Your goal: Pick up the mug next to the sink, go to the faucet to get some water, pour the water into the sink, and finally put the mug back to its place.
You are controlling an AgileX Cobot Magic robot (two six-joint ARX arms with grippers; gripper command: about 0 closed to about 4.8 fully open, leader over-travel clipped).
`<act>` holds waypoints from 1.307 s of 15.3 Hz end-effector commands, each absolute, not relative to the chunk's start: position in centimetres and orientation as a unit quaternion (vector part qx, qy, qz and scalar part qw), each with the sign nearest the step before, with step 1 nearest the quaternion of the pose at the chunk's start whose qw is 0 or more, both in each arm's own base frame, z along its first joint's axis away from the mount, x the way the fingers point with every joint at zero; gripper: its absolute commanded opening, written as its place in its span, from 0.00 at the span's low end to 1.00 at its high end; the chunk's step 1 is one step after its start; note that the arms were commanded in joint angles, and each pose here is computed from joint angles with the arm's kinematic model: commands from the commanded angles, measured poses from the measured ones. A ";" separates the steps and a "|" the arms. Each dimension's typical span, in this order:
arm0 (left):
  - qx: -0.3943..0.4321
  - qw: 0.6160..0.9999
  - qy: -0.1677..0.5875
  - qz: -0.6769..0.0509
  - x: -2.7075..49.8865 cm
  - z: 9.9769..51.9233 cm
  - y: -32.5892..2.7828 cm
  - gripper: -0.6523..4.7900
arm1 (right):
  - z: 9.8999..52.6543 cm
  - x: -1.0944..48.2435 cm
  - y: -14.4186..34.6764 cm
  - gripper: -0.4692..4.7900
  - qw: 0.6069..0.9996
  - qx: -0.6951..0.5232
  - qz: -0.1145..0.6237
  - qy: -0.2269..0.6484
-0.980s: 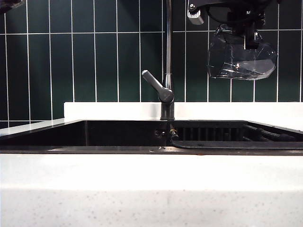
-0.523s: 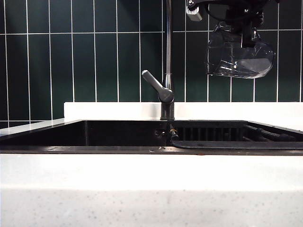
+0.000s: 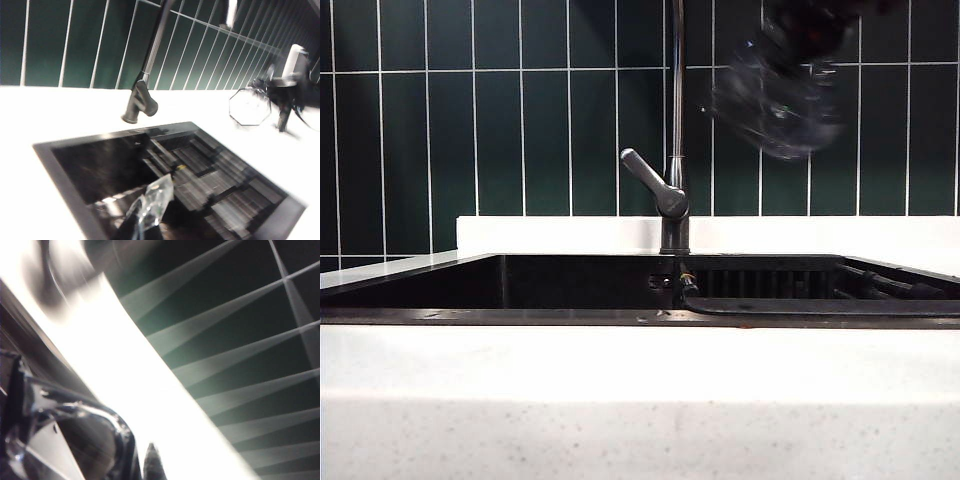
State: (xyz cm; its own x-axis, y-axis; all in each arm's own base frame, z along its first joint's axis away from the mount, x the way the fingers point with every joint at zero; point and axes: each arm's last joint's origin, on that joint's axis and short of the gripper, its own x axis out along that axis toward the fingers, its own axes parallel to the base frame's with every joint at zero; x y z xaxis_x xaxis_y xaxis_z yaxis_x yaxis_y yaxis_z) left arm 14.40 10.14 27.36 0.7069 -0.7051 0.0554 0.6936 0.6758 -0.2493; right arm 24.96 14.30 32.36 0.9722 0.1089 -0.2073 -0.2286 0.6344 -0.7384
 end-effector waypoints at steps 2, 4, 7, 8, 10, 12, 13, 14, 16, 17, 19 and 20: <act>-0.065 0.887 -0.004 -0.457 13.8 29.4 6.3 0.12 | 35.7 23.6 12.6 0.08 0.958 -0.254 0.129 -0.014; 0.031 0.858 -0.057 -0.509 11.7 31.1 3.2 0.12 | 36.2 22.0 9.8 0.08 0.974 -0.184 0.123 -0.052; -0.005 0.860 -0.028 -0.510 10.2 31.8 2.4 0.12 | 33.2 18.2 7.3 0.08 0.979 -0.154 0.109 -0.071; -0.014 0.859 -0.023 -0.511 9.7 31.9 2.1 0.12 | 32.4 17.3 6.9 0.08 0.982 -0.138 0.110 -0.073; 0.019 0.859 -0.035 -0.511 6.5 32.0 0.3 0.12 | 30.1 14.7 5.7 0.08 0.988 -0.093 0.094 -0.080; 0.021 0.859 -0.035 -0.511 4.4 31.5 -0.8 0.12 | 29.3 13.2 5.0 0.08 0.987 -0.087 0.089 -0.098; 0.019 0.862 -0.034 -0.505 3.5 31.1 -1.3 0.12 | 29.3 12.4 4.7 0.08 0.988 -0.066 0.085 -0.108; 0.016 0.866 -0.031 -0.498 2.8 30.7 -1.7 0.12 | 29.4 12.0 4.4 0.08 0.990 -0.044 0.075 -0.112; 0.015 0.874 -0.031 -0.484 1.7 28.8 -2.4 0.12 | 29.2 11.1 4.0 0.08 0.991 -0.030 0.071 -0.106; 0.012 0.879 -0.029 -0.476 1.5 28.2 -2.5 0.12 | 29.1 10.9 4.0 0.08 0.992 -0.032 0.072 -0.100; -0.013 0.879 -0.016 -0.477 1.7 27.3 -2.4 0.11 | 28.7 10.5 3.7 0.08 0.993 -0.030 0.064 -0.092; -0.024 0.876 -0.010 -0.482 1.8 26.8 -2.3 0.11 | 28.2 10.5 3.7 0.08 0.993 -0.031 0.065 -0.089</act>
State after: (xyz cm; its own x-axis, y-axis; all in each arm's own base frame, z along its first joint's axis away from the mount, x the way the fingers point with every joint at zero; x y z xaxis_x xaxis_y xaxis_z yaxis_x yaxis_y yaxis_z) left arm 1.78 -2.29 27.05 0.5441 -0.8383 0.0355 0.8389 0.5442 -0.0072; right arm 10.55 3.77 28.33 0.9773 0.1379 0.1606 -0.1254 0.9884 -0.0859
